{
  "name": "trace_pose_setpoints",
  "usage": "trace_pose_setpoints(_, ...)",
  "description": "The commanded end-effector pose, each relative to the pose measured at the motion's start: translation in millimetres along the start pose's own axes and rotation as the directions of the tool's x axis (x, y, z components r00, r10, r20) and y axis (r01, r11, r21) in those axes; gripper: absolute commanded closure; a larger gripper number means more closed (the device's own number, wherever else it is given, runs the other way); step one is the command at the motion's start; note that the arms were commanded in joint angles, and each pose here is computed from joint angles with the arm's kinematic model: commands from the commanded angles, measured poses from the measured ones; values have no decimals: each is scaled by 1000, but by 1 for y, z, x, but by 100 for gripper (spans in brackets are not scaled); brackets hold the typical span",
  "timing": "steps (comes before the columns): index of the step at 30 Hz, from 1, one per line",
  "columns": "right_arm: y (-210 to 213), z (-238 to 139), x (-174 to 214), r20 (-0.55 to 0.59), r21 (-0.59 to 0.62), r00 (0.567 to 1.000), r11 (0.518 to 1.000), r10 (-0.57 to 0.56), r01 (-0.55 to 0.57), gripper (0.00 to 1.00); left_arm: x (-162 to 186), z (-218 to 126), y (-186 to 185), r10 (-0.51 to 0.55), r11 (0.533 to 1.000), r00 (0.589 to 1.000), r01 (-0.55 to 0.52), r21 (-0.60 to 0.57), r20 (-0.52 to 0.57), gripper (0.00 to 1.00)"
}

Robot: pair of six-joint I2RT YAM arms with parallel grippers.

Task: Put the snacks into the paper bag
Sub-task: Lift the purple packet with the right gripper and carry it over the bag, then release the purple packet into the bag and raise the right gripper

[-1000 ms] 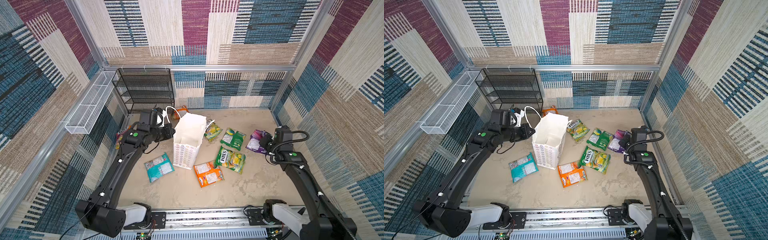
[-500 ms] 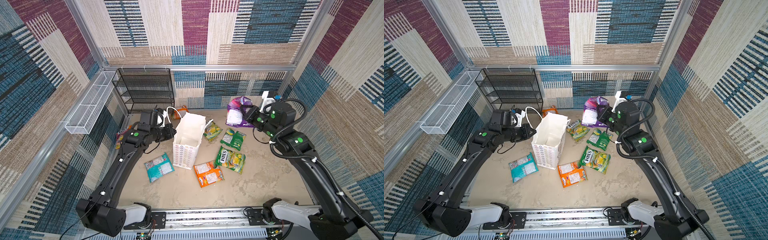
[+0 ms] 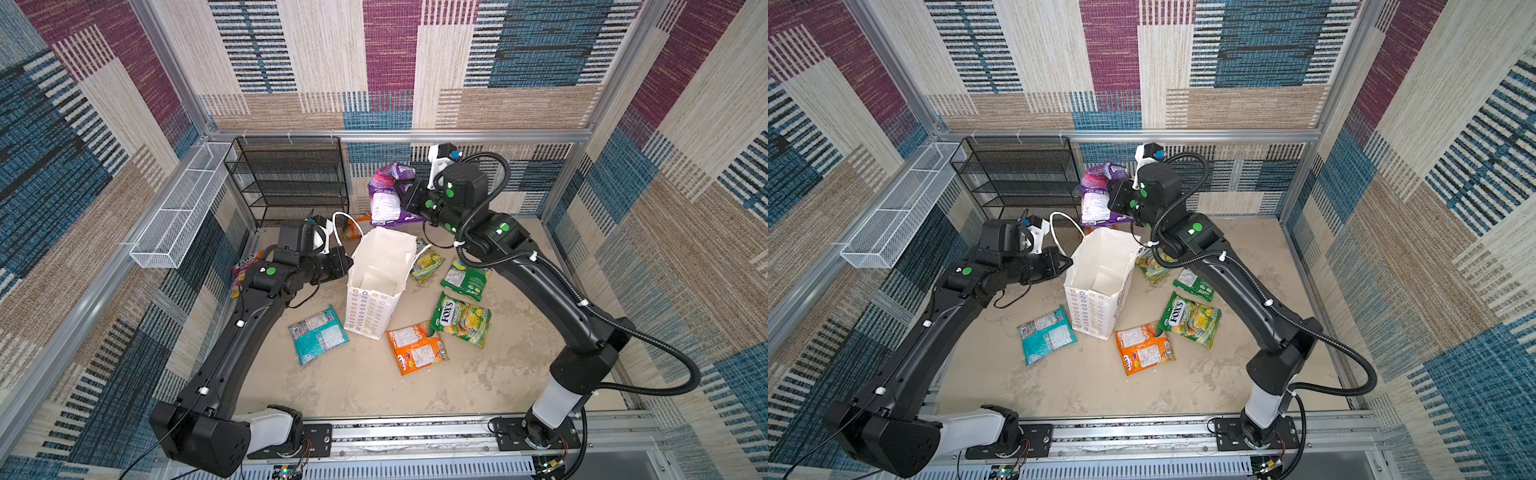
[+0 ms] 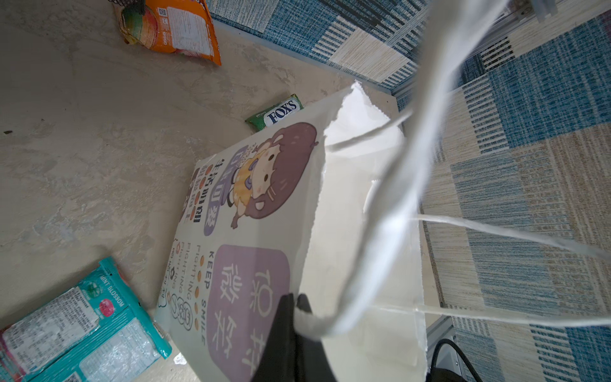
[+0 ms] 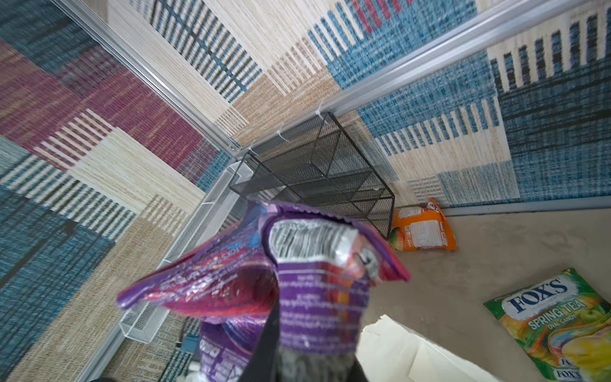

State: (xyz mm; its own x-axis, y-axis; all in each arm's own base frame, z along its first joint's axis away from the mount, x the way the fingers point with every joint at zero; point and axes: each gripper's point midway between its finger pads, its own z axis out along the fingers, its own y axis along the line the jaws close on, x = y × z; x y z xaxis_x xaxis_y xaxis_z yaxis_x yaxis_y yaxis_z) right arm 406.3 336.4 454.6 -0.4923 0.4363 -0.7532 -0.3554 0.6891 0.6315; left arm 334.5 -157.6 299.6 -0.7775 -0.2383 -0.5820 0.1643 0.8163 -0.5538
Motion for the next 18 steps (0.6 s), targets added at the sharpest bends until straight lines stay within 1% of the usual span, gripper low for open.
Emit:
trace_pose_setpoints(1, -18, 18, 24, -49, 58, 998, 997, 44, -41, 82, -6, -1, 1, -3, 1000, 999, 4, -5, 35, 100)
trace_pose_setpoints(4, -28, 26, 48, -89, 104, 994, 993, 57, -48, 82, -7, -1, 2, -5, 1000, 999, 6, -10, 36, 100)
trace_pose_setpoints(8, -40, 26, 69, -103, 173, 993, 984, 63, -45, 82, -6, 3, 5, -11, 1000, 999, 11, -21, 35, 100)
trace_pose_setpoints(11, -51, 20, 79, -102, 229, 992, 972, 74, -49, 81, -5, 5, 7, -16, 1000, 999, 17, -23, 29, 100)
trace_pose_setpoints(15, -58, 15, 91, -108, 234, 991, 971, 83, -56, 81, -6, 3, 6, -14, 1000, 999, 15, -21, 34, 100)
trace_pose_setpoints(18, -65, 13, 98, -118, 262, 989, 964, 84, -51, 81, -6, 2, 6, -12, 1000, 999, 12, -22, 38, 100)
